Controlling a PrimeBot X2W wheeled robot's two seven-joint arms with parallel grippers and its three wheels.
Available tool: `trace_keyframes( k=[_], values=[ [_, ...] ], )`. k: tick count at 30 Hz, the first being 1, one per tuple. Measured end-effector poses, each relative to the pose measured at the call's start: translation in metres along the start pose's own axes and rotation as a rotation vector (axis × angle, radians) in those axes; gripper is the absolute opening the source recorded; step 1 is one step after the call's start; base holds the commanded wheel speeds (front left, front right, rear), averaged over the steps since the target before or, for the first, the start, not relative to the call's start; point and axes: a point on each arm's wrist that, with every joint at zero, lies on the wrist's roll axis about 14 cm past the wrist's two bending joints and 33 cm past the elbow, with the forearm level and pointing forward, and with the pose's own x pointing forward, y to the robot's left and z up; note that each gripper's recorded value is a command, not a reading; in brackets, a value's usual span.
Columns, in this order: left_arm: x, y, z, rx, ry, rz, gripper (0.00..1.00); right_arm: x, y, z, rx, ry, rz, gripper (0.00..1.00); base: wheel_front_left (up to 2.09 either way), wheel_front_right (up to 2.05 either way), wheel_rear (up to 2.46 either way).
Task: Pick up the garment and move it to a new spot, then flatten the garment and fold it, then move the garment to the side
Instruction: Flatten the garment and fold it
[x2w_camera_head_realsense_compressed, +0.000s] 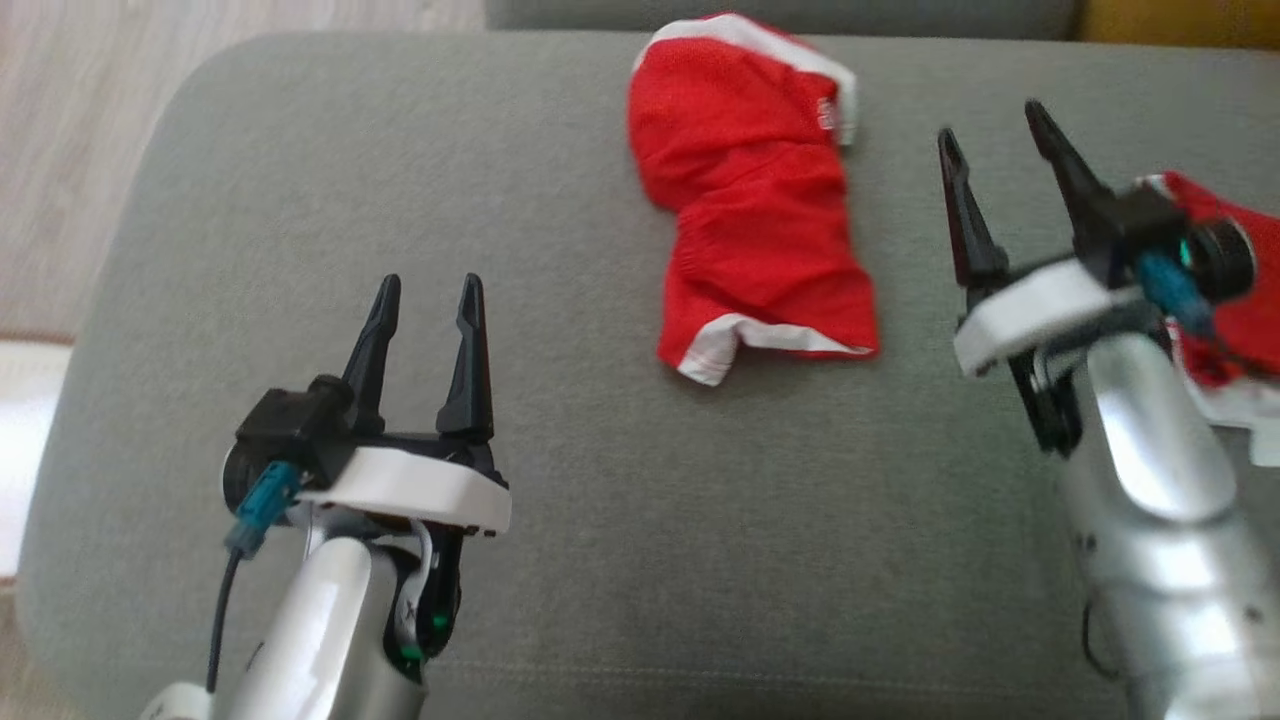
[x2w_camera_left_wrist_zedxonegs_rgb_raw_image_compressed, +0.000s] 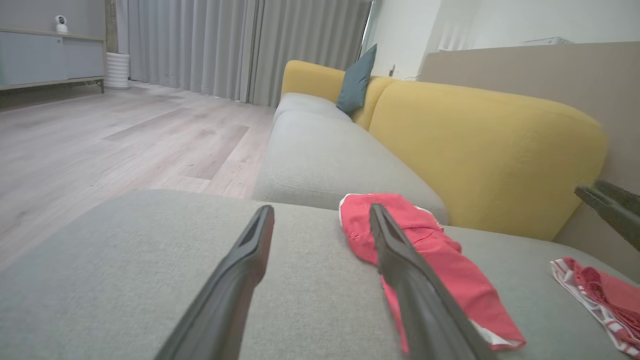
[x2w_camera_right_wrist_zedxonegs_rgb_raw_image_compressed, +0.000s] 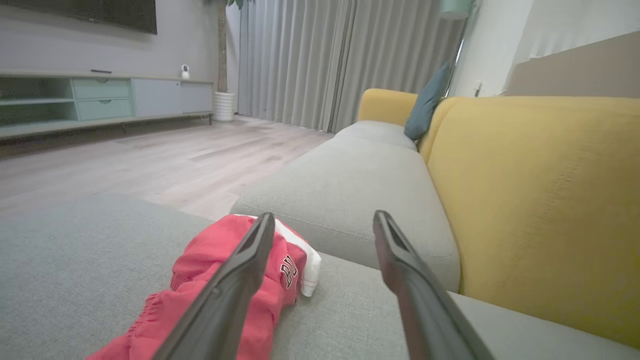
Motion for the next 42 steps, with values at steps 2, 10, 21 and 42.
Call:
trace_keyframes(
  k=[2,10,21,42],
  values=[
    [0.000,-0.008,0.004,-0.007,-0.011,-0.021,1.00,-0.019,-0.008,0.007,0.013,-0.036,-0.039,1.00,0.00,0.00,0.00],
    [-0.010,-0.025,-0.006,-0.028,0.017,-0.062,1.00,-0.094,-0.009,-0.016,0.093,-0.014,-0.141,1.00,0.00,0.00,0.00],
    [-0.017,-0.012,-0.014,-0.024,0.045,-0.033,1.00,-0.069,0.041,-0.014,0.067,0.034,0.021,1.00,0.00,0.00,0.00],
    [-0.035,0.051,-0.033,-0.010,0.121,0.171,1.00,0.008,0.115,-0.115,-0.127,0.392,0.372,1.00,0.00,0.00,0.00]
  ],
)
